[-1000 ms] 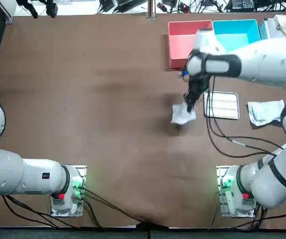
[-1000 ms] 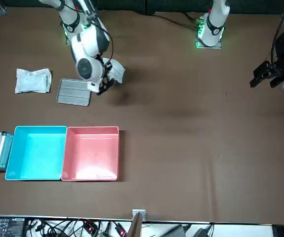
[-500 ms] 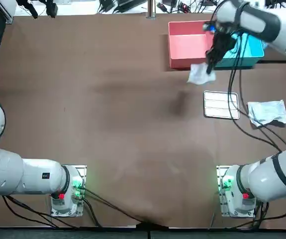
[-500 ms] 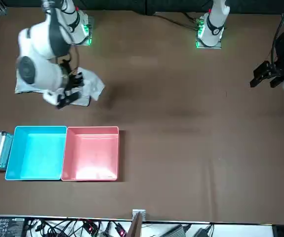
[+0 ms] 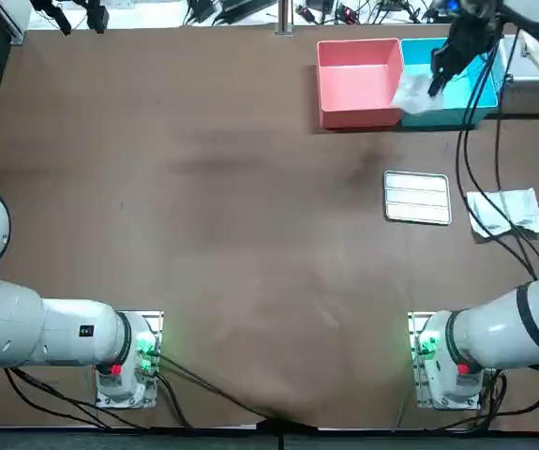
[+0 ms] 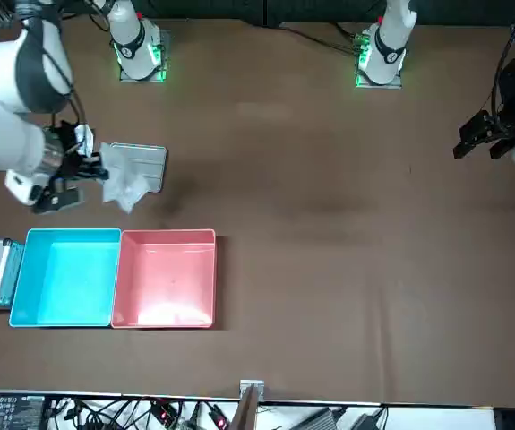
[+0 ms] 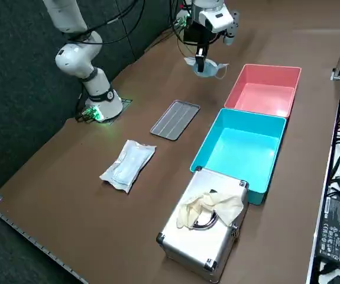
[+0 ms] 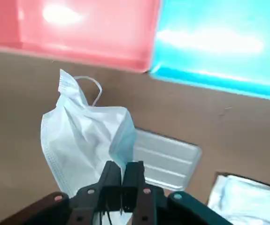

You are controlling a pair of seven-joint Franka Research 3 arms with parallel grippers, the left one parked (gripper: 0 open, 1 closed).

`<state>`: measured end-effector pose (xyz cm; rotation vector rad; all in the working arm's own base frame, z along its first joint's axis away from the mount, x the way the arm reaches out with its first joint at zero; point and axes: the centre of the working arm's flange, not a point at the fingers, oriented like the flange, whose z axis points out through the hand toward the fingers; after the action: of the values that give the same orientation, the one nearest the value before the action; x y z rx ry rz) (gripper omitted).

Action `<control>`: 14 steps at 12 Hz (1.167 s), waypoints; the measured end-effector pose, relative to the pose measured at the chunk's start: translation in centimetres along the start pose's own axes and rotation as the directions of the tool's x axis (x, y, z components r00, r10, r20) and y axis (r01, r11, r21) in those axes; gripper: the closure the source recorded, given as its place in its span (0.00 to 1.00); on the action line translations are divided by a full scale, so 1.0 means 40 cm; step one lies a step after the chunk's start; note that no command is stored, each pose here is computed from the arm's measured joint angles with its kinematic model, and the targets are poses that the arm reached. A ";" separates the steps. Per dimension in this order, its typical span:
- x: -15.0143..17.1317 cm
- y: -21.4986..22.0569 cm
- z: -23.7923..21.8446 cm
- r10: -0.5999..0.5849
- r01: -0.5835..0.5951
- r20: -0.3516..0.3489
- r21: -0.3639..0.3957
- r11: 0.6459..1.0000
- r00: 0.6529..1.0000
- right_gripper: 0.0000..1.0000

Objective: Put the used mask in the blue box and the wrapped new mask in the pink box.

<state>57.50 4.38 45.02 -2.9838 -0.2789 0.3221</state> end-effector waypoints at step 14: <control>0.336 0.475 0.184 0.266 -0.284 -0.212 -0.059 0.957 0.940 0.98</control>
<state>71.99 -10.72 32.43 -3.1113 0.1523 0.0296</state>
